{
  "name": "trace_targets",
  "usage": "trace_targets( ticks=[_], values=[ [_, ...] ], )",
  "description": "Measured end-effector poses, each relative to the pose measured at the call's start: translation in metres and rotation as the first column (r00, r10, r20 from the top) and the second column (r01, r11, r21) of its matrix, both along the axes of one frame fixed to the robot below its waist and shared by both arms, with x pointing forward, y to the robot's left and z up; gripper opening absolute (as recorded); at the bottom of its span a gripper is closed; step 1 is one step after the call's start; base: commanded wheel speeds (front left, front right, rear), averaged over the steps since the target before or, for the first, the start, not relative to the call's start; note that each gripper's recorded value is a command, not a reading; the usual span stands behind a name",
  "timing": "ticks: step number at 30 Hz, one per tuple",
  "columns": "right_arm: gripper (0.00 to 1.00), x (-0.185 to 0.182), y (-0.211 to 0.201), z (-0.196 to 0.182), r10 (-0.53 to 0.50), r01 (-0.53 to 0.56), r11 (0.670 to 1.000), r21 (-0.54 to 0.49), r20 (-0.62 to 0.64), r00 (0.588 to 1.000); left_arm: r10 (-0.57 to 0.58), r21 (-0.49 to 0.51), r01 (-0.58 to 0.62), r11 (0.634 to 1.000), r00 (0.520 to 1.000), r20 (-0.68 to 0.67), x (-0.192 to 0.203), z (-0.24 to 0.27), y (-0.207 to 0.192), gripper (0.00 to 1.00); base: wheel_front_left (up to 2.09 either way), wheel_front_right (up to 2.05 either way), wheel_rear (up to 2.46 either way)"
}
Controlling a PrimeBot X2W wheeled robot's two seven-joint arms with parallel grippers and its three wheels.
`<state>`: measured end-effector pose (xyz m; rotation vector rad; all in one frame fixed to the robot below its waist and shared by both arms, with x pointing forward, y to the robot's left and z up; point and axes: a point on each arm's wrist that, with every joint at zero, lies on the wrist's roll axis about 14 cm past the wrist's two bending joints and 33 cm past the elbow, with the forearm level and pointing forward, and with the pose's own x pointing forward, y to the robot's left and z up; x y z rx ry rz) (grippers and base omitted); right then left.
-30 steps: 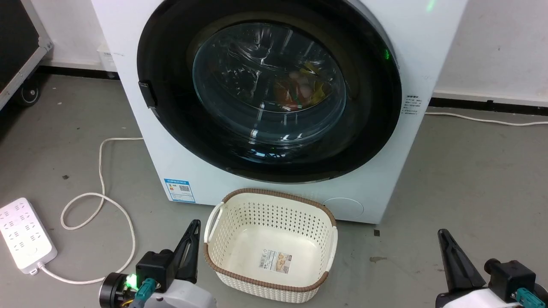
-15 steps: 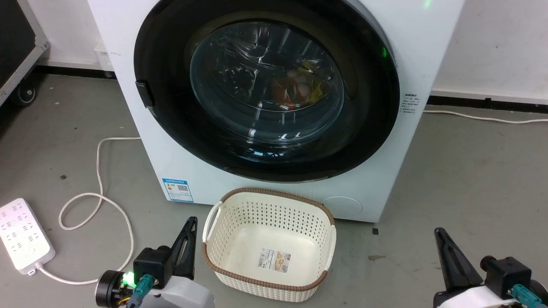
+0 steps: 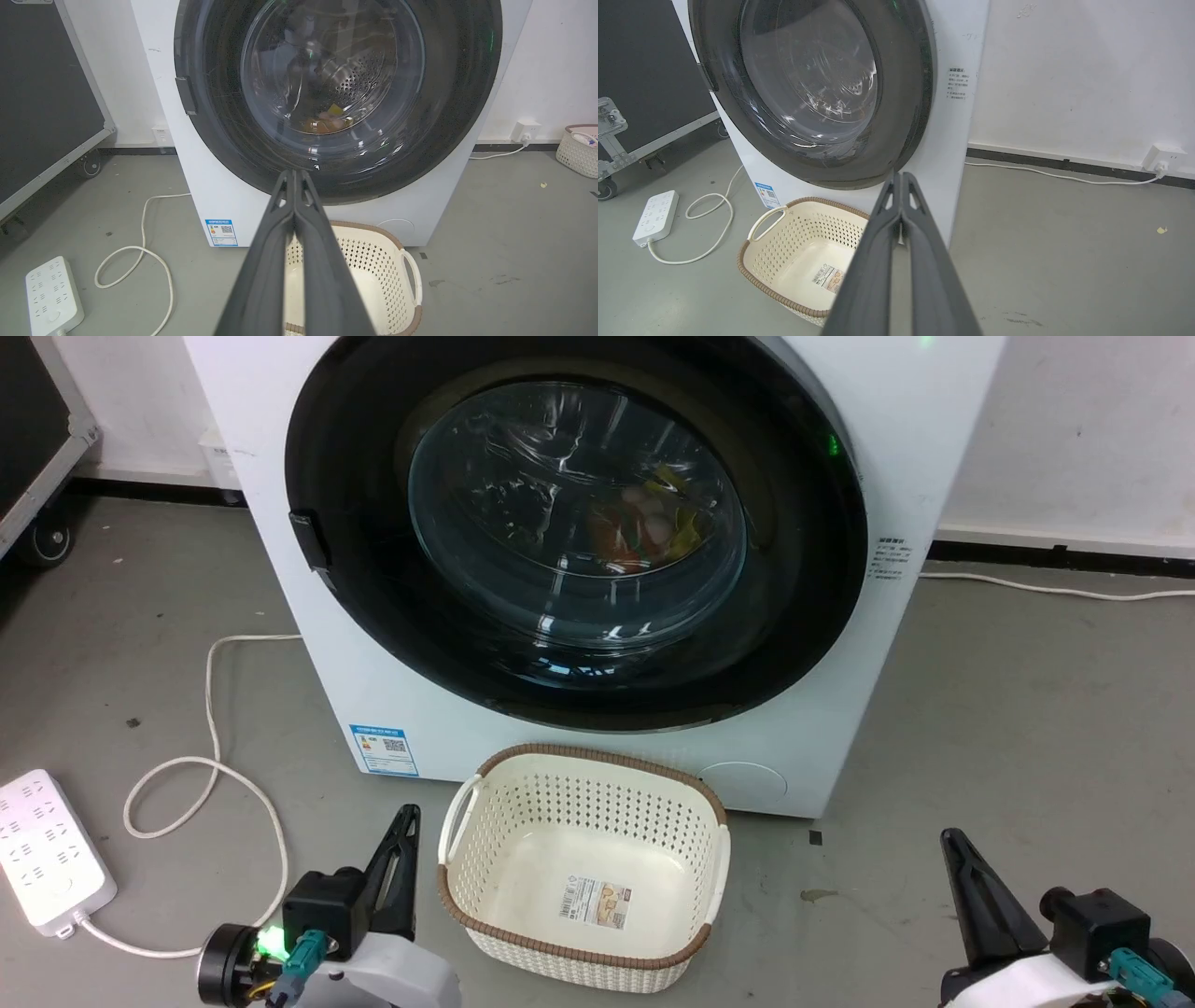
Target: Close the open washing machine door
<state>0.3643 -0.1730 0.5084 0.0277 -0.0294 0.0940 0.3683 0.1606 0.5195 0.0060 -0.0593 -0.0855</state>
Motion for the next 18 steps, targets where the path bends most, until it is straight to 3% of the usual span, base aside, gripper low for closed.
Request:
trace_targets(
  ticks=[18],
  values=[
    [0.0,0.001,0.0029,0.0025,0.01,-0.01,1.0,-0.017,-0.014,1.0,0.014,0.005,-0.014,1.0,1.0,-0.009,0.0023,0.0032,0.0027,0.0,0.0,0.0,0.0]
  ],
)
